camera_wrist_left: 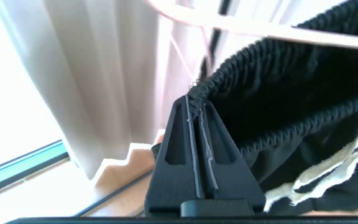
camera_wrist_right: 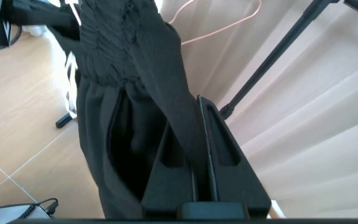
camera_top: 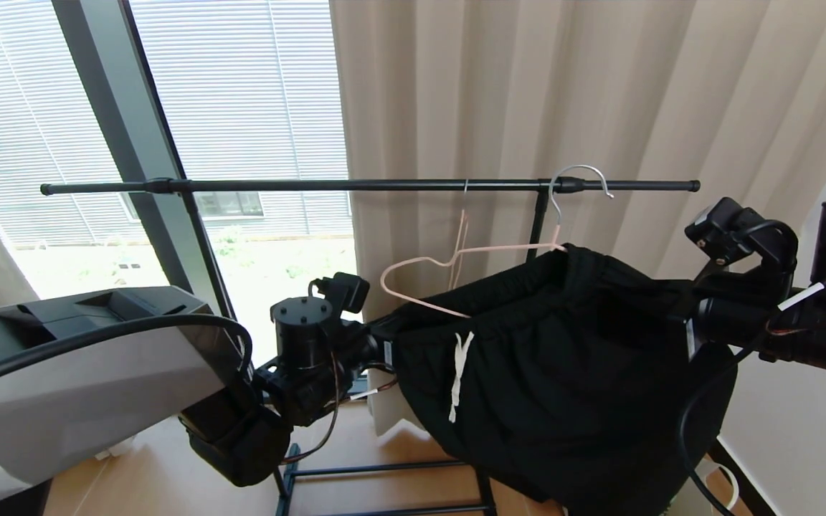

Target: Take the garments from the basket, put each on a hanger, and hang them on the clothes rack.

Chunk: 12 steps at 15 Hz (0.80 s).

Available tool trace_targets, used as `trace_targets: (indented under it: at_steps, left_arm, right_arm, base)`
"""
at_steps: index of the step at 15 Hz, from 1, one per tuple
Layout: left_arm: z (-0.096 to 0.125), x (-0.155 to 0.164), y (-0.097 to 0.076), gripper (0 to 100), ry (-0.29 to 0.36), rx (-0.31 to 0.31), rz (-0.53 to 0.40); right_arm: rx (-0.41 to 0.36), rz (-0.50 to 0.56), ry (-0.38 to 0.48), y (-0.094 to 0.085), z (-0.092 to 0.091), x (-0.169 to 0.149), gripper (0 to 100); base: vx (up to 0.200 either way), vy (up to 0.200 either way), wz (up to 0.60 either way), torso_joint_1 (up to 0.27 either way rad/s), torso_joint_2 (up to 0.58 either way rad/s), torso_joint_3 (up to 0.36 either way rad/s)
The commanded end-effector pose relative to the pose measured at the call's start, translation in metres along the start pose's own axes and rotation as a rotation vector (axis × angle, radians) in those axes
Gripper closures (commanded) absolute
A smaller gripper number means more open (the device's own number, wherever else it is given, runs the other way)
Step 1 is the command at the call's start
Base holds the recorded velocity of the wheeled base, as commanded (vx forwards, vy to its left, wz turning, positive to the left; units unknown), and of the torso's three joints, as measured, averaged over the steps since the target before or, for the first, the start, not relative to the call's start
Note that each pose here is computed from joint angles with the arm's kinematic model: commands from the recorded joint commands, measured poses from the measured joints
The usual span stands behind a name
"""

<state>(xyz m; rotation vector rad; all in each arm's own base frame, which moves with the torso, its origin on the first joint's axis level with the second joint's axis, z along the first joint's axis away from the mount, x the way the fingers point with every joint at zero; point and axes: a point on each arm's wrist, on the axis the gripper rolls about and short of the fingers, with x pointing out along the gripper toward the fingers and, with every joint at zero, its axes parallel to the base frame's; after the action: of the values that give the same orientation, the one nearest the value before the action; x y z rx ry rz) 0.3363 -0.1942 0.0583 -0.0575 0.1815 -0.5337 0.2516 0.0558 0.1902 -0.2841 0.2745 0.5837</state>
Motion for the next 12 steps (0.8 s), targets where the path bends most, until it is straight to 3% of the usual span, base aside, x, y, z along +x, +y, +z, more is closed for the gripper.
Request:
trace_targets:
  at_steps: [1,4,6,10,12]
  left_arm:
    - [0.009,0.000,0.011,100,-0.026,-0.004,0.028]
    - [0.013,0.001,0.021,100,-0.040,-0.007,0.051]
    - [0.017,0.002,0.030,100,-0.058,-0.009,0.072]
    - [0.027,-0.001,0.034,100,-0.085,-0.009,0.083]
    - [0.034,-0.006,0.031,100,-0.101,-0.008,0.076]
  right_arm:
    - [-0.006,0.003,0.011,0.001,-0.003,0.001,100]
    - [-0.061,-0.002,0.040,-0.001,-0.012,0.001,100]
    - [-0.158,-0.012,0.078,-0.006,-0.023,0.000,100]
    - [-0.272,-0.004,0.132,-0.009,-0.037,0.003,100]
    - [-0.272,-0.008,0.153,-0.010,-0.041,0.008,100]
  base:
    - [0.000,0.000,0.00,0.000,0.00,0.000]
    - [0.000,0.000,0.00,0.000,0.00,0.000]
    - [0.000,0.000,0.00,0.000,0.00,0.000]
    - [0.000,0.000,0.00,0.000,0.00,0.000]
    - [0.000,0.000,0.00,0.000,0.00,0.000]
